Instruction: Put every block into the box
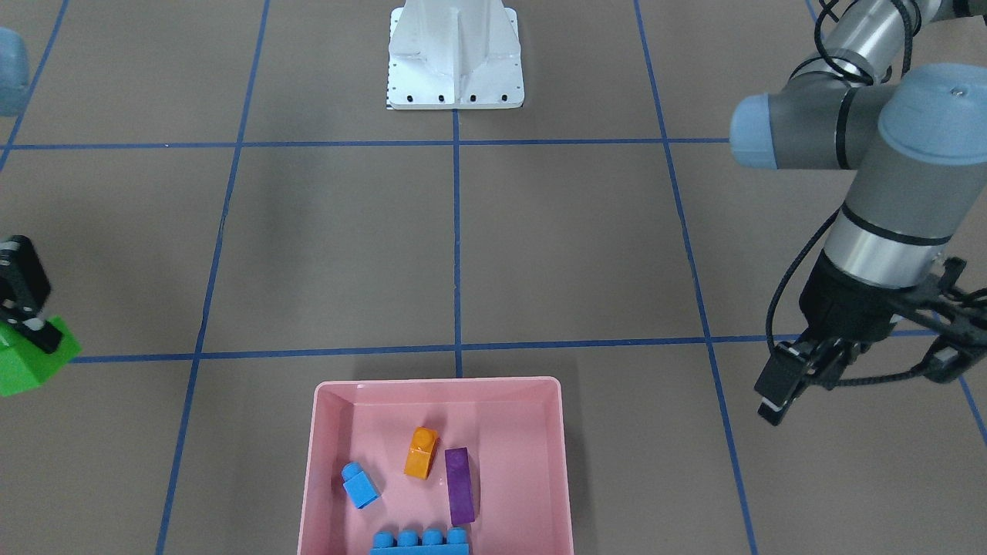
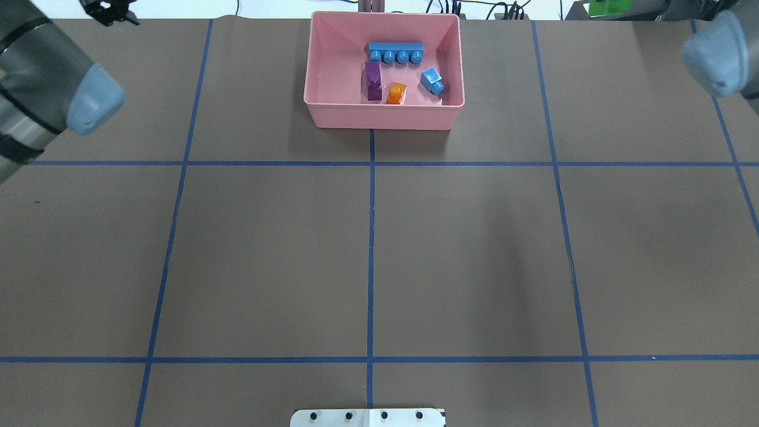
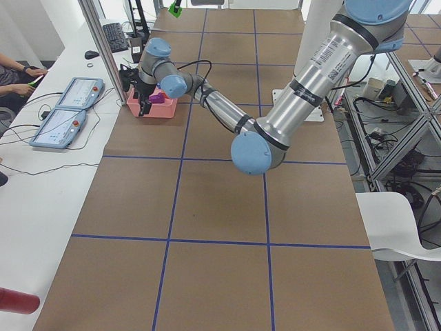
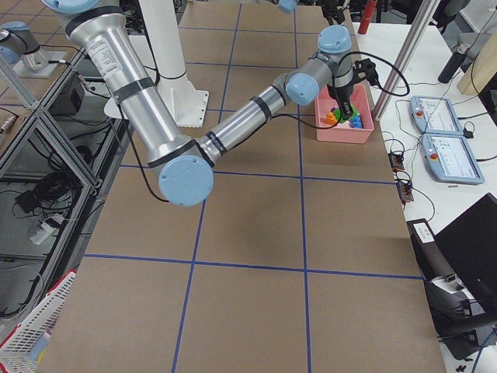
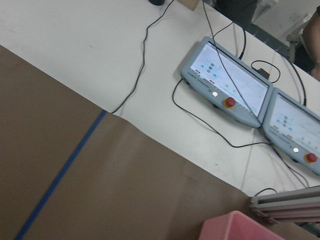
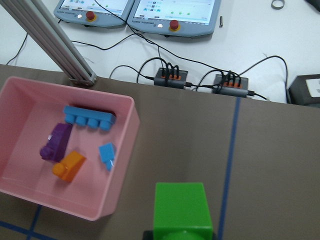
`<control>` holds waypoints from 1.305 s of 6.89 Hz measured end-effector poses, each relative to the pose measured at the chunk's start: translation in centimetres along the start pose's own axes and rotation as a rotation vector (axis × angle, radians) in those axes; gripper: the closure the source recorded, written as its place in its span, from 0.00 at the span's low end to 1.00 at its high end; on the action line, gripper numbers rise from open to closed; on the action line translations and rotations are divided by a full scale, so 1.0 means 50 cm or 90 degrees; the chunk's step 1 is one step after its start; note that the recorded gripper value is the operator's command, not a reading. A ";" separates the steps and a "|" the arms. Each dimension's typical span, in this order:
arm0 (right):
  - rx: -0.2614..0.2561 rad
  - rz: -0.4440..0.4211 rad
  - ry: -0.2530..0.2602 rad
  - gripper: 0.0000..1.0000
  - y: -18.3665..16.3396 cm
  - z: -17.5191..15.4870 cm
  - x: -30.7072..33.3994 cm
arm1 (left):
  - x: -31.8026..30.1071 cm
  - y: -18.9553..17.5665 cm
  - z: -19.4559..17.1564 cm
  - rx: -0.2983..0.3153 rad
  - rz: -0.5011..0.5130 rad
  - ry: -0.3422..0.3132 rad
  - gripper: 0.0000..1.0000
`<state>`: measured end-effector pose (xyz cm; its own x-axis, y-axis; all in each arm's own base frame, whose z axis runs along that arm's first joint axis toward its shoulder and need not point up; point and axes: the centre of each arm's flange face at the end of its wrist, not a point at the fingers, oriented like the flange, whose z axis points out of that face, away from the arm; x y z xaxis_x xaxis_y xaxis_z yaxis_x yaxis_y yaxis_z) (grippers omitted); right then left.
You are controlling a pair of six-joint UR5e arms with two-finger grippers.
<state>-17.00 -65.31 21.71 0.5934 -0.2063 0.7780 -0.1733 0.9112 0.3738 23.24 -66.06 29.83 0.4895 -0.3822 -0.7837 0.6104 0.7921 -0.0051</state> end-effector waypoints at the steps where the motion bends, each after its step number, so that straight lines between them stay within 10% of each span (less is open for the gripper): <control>1: -0.020 0.007 -0.005 1.00 -0.066 0.060 -0.119 | -0.117 0.027 0.012 -0.010 0.036 -0.034 0.00; 4: -0.079 -0.003 0.035 1.00 -0.194 0.263 -0.387 | -0.296 0.055 0.031 -0.030 0.126 -0.095 0.00; 5: -0.086 -0.013 0.041 0.75 -0.189 0.327 -0.410 | -0.311 0.052 0.030 -0.031 0.140 -0.100 0.00; 6: -0.102 -0.013 0.045 0.01 -0.167 0.387 -0.420 | -0.324 0.047 0.030 -0.033 0.156 -0.104 0.00; 9: -0.128 0.030 0.053 0.00 -0.128 0.449 -0.441 | -0.344 0.046 0.028 -0.039 0.177 -0.109 0.00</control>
<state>-46.60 -74.61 13.50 0.6523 -0.1401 0.7449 -0.0466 0.9735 0.2239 17.10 -58.34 44.14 0.7327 -0.2179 -0.6448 0.4024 0.9027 0.1523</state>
